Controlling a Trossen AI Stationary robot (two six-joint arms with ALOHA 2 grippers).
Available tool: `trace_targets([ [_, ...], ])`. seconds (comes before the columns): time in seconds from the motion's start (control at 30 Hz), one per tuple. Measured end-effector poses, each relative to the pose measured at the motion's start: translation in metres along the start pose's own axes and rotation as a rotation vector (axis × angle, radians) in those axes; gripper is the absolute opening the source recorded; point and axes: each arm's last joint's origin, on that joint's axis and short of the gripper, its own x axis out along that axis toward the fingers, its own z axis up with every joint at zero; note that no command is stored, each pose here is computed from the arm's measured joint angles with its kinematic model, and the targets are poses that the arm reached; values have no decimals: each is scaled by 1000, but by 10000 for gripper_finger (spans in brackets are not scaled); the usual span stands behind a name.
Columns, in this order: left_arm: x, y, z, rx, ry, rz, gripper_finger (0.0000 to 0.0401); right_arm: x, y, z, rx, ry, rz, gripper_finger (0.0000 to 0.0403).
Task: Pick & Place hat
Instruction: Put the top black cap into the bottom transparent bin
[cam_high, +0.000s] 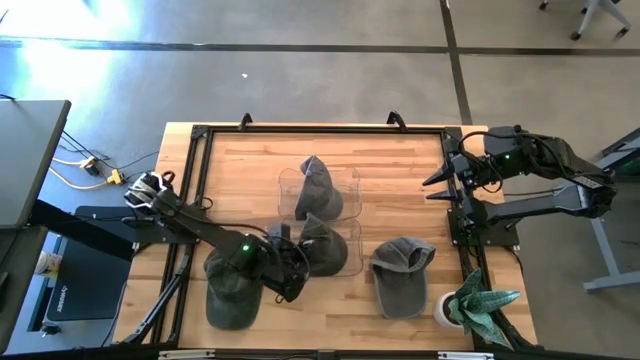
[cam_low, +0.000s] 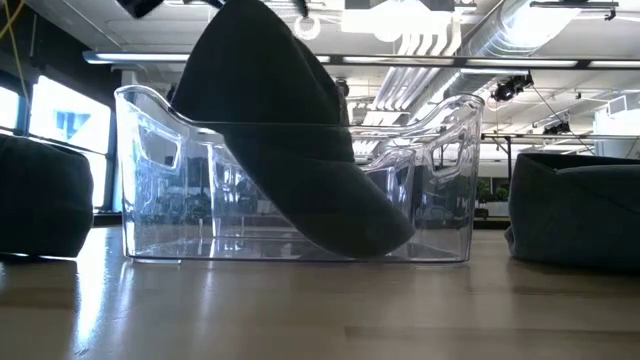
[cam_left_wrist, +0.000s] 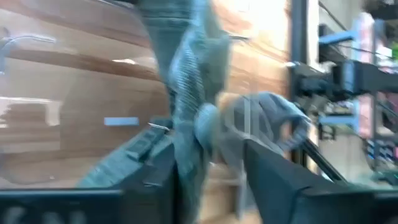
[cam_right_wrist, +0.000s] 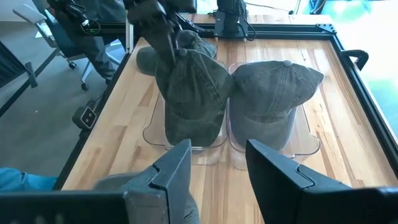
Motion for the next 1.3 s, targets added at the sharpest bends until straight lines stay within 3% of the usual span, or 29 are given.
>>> trace_targets([
  [0.17, -17, -6, 0, 110, 17, -83, 249, 0, 0, 0, 0, 0, 0, 149],
  [0.3, -19, -13, 2, 177, -29, -152, 275, 0, 0, 0, 0, 0, 0, 149],
  [0.4, -21, -17, 4, 185, -17, -172, 277, 0, 0, 0, -1, -4, 0, 149],
  [0.67, -19, -11, 8, 173, -7, -102, 278, 0, 0, 1, 9, -6, 0, 149],
  [0.93, -48, -5, 37, 266, 89, 10, 278, 0, 0, 1, 21, -6, 0, 149],
  [1.17, -48, -26, 45, 258, 128, -136, 274, 0, 0, 1, 35, -7, -6, 149],
  [1.3, -21, -52, 49, 240, 81, -272, 254, 1, -1, 3, 32, -24, -29, 149],
])
